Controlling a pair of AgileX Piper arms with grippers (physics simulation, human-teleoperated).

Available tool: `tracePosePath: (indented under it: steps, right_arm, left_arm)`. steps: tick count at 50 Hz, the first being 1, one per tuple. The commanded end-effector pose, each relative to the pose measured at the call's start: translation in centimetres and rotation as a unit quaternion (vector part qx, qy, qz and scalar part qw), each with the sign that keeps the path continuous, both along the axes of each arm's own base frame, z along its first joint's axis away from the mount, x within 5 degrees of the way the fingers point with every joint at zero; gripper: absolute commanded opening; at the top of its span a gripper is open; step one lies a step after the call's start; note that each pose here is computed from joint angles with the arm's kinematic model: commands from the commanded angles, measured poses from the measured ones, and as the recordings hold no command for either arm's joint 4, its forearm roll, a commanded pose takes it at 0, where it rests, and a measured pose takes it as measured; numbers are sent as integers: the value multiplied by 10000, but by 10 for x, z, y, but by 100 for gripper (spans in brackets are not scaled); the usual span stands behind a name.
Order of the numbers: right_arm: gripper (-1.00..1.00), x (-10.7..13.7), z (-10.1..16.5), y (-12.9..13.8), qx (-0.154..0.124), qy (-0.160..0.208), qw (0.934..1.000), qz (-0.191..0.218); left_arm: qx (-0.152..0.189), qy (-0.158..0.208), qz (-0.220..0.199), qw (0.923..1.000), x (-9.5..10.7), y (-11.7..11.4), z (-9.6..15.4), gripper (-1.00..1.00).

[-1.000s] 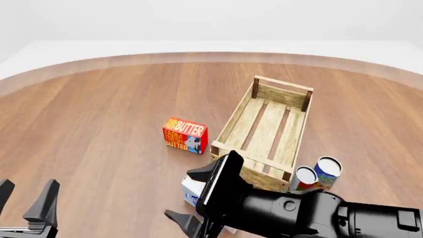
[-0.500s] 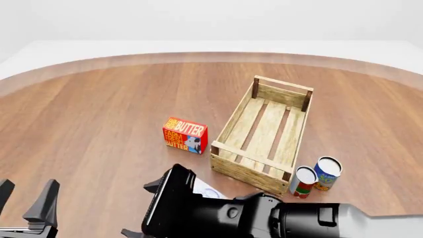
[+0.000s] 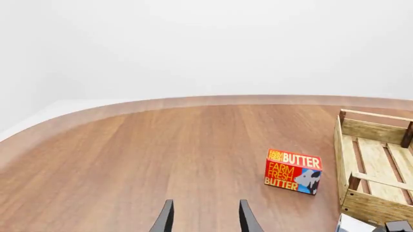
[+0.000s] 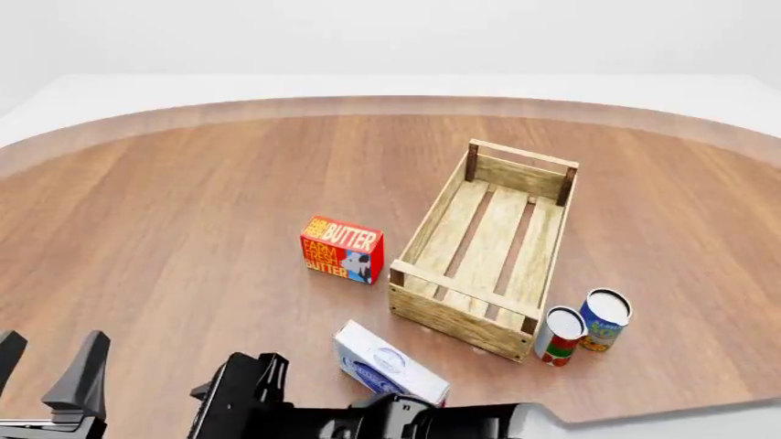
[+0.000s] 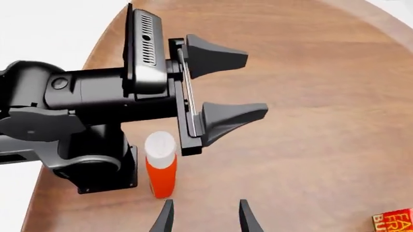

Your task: Pick up the ketchup, and put it in the wooden tray.

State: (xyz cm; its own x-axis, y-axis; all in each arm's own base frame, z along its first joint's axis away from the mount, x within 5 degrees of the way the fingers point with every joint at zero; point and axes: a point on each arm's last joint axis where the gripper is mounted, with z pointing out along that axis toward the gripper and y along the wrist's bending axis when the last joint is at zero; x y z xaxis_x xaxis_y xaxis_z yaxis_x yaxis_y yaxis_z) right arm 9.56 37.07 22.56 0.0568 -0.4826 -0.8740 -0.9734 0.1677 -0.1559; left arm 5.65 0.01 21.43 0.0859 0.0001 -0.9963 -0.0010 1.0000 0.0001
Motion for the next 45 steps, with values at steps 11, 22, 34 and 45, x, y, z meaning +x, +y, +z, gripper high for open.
tracePosePath:
  steps: [11,22,34,45]
  right_arm:
    - [100,-29,-12,32,-29,128,9992,378]
    - [100,-37,-18,40,-16,183,9988,456]
    - [100,-36,-38,48,-86,160,9987,480]
    - [100,-24,-80,65,-267,155,9987,397]
  left_arm:
    - [0,0,1,10000,0,0,0,100]
    - [1,-1,1,10000,0,0,0,100]
    - [1,-1,2,10000,0,0,0,100]
    - [1,-1,2,10000,0,0,0,100]
